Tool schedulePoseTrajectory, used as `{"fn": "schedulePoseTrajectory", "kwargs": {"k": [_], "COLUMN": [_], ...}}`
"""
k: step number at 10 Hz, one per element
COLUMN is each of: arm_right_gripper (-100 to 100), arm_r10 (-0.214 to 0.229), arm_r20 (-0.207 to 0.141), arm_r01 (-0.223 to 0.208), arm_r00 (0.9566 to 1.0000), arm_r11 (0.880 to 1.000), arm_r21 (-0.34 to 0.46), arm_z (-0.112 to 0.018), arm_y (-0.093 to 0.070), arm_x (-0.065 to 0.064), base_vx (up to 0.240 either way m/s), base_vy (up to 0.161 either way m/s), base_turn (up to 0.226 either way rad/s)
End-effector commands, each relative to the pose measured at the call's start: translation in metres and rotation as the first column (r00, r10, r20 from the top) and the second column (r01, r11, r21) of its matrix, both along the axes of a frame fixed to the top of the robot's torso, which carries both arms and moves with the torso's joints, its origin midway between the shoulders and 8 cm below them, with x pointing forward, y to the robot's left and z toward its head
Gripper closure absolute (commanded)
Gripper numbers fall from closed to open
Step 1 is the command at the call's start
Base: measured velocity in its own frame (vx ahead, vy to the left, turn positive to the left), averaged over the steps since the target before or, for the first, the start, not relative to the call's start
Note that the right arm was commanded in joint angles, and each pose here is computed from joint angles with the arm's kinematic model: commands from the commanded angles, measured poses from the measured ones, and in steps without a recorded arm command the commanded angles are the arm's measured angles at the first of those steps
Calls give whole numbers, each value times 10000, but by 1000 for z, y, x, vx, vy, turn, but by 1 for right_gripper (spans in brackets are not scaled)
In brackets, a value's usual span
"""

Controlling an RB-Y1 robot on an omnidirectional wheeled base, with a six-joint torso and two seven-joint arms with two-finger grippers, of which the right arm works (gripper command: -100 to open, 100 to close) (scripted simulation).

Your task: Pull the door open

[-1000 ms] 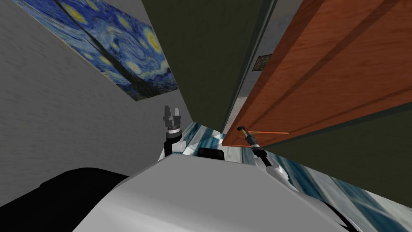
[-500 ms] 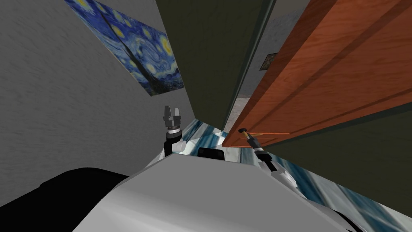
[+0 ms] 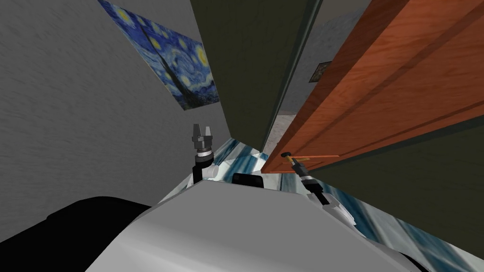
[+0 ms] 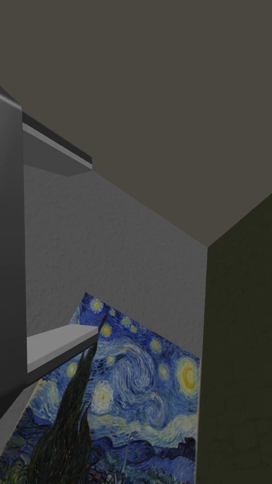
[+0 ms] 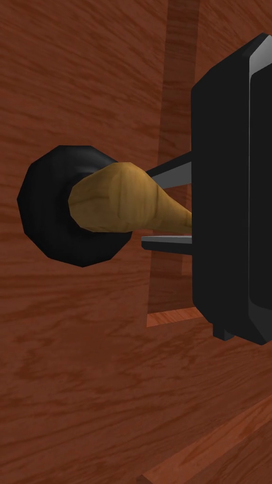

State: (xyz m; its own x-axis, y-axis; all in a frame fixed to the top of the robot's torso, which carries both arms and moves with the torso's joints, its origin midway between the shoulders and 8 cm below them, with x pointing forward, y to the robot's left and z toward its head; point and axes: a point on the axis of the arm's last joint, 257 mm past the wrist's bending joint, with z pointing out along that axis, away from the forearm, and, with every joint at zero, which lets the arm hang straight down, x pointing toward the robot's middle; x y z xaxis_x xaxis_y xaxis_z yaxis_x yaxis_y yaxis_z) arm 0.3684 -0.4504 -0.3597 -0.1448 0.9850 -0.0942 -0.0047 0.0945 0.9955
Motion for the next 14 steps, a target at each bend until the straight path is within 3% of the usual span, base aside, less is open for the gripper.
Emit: {"fn": "schedulePoseTrajectory", "kwargs": {"k": [1,8,10,14], "arm_right_gripper": [100,100,100,100], "arm_r10": [66,362,403,443], "arm_r20": [22,98,25,26], "arm_r01": [-66,-362,-403,-443], "arm_r00": [10000,9993,9992,9990], "arm_r11": [10000,9993,9992,9990], "arm_r21": [-14,-63,12,-4], "arm_z": [0,5,1,1], "arm_y": [-2,-11,-7,-9], "arm_x": [-6,-35,-35,-39], "base_vx": [-225,-197,-90,-171], "base_vy": [-109,-99,-23,-74], "base_turn": [215,180,6,159]}}
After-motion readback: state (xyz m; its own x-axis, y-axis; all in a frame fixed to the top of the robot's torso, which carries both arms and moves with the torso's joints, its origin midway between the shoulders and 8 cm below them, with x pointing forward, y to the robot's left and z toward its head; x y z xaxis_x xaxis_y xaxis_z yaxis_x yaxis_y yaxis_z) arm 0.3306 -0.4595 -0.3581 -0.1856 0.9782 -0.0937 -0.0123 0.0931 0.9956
